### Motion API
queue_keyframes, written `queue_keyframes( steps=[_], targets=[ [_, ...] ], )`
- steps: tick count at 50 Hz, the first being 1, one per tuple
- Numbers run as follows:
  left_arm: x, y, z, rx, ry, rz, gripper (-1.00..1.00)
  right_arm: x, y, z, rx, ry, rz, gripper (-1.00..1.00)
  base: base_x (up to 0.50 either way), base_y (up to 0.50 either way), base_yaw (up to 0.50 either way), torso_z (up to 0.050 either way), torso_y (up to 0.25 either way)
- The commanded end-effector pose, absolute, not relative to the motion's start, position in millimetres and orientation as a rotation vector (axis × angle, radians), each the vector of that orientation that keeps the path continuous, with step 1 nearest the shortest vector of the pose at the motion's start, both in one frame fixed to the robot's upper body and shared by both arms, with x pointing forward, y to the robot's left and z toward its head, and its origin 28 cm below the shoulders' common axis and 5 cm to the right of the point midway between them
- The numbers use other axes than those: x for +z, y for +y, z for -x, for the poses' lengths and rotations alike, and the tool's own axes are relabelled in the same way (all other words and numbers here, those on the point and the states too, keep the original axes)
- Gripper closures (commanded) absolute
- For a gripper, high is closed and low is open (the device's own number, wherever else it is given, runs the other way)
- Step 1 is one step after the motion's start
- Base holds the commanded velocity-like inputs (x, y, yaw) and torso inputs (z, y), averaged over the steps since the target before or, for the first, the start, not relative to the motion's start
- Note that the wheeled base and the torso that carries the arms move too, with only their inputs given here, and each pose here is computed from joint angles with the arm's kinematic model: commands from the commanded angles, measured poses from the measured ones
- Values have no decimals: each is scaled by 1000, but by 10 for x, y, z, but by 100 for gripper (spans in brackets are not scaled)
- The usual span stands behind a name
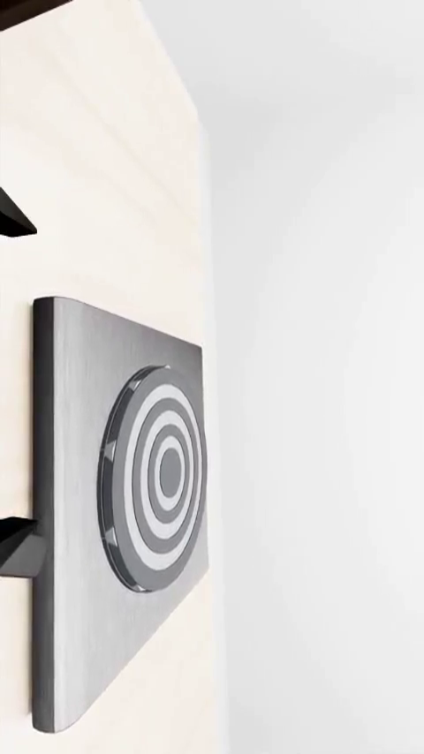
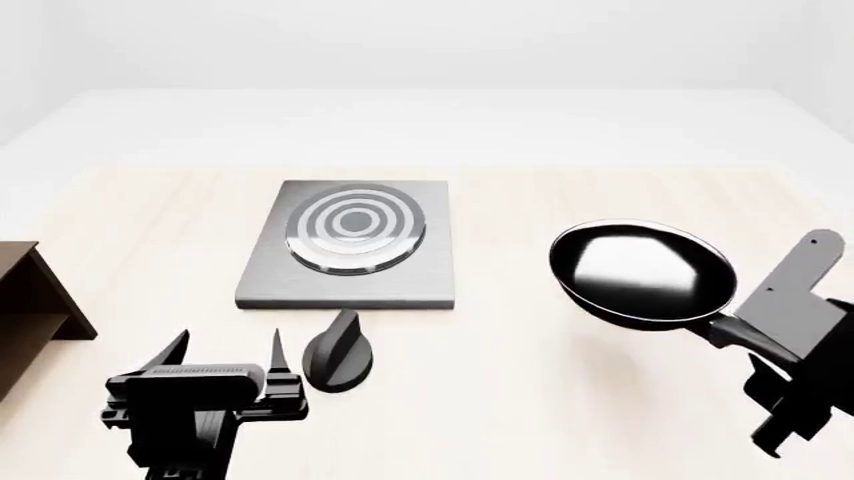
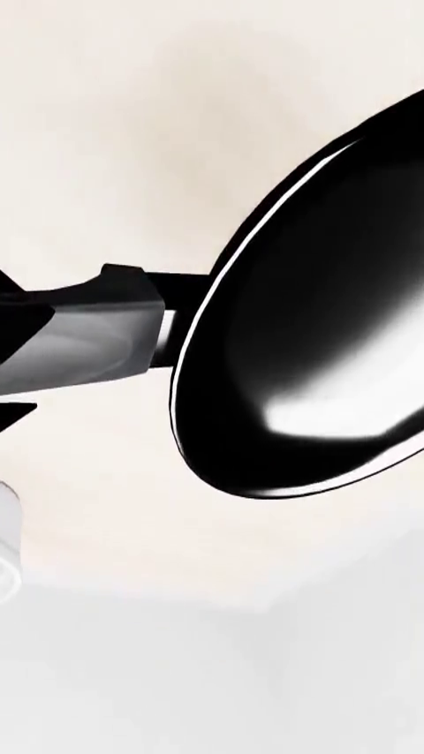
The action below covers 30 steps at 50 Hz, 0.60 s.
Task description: Turn on the stove and put the frying pan on it.
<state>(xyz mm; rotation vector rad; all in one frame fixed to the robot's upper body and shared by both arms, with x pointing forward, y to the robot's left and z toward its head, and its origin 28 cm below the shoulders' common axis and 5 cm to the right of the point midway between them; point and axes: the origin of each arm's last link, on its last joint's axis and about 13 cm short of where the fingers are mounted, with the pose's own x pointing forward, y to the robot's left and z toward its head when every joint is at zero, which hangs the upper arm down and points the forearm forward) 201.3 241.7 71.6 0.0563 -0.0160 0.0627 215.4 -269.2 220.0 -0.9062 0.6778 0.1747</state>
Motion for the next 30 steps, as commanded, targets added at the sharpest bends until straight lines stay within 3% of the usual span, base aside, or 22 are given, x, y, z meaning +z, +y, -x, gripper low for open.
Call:
queue_keyframes(
  steps=[1,30],
  targets=[
    [713,2417,-2012,63,-15,-56,-100,2647,-2625,-2350,39,428,962,100,0,0,0,0,0],
    [711,2427,-2006,64,-16,-54,-100,2800,-2248,-2840,148,271,914,100,0,0,0,0,2]
  ],
)
